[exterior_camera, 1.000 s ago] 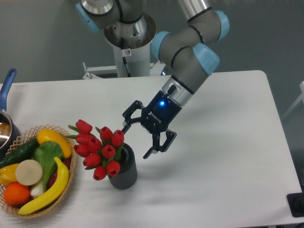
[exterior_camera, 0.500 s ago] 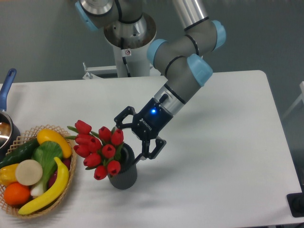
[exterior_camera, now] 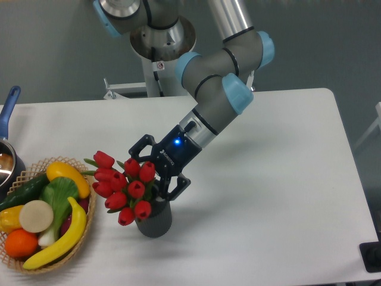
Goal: Pick up the flowers from the vase
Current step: 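Close the gripper on the tulip stems, then lift the gripped tulips straight up out of the black vase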
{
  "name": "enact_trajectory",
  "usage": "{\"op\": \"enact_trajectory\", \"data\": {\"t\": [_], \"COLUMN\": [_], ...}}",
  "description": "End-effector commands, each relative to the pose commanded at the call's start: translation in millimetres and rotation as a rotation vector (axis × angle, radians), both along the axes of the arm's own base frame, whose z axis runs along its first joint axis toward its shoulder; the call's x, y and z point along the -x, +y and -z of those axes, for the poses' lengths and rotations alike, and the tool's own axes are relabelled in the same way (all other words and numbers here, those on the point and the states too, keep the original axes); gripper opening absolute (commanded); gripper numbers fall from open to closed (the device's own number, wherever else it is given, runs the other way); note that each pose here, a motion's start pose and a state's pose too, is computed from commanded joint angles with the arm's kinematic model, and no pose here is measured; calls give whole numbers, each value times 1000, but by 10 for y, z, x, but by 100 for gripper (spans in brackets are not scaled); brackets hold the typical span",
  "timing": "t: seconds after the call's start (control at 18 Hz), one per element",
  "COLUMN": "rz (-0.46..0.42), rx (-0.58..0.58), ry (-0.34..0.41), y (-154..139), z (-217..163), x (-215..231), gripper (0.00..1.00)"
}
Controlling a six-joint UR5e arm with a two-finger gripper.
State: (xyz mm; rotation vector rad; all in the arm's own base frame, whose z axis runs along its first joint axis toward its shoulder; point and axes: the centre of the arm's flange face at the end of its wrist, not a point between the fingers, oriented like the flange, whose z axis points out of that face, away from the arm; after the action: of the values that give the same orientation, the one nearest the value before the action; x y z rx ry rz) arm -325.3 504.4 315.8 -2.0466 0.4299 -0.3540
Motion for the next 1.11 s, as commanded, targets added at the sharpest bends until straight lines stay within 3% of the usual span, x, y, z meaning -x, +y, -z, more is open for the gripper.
{"op": "enact_trajectory", "data": {"t": [0.17,0.22,0.72,1.11], "rz": [-2,-5,-74,-135], "rx": [-3,-8,-26,-85], "ry": [9,14,-21,-175], "y": [-14,-27,-157,-317], "z": [-72,-124,-554,-951], "x": [-16,-21,-4,18], "gripper": [17,15,17,19]}}
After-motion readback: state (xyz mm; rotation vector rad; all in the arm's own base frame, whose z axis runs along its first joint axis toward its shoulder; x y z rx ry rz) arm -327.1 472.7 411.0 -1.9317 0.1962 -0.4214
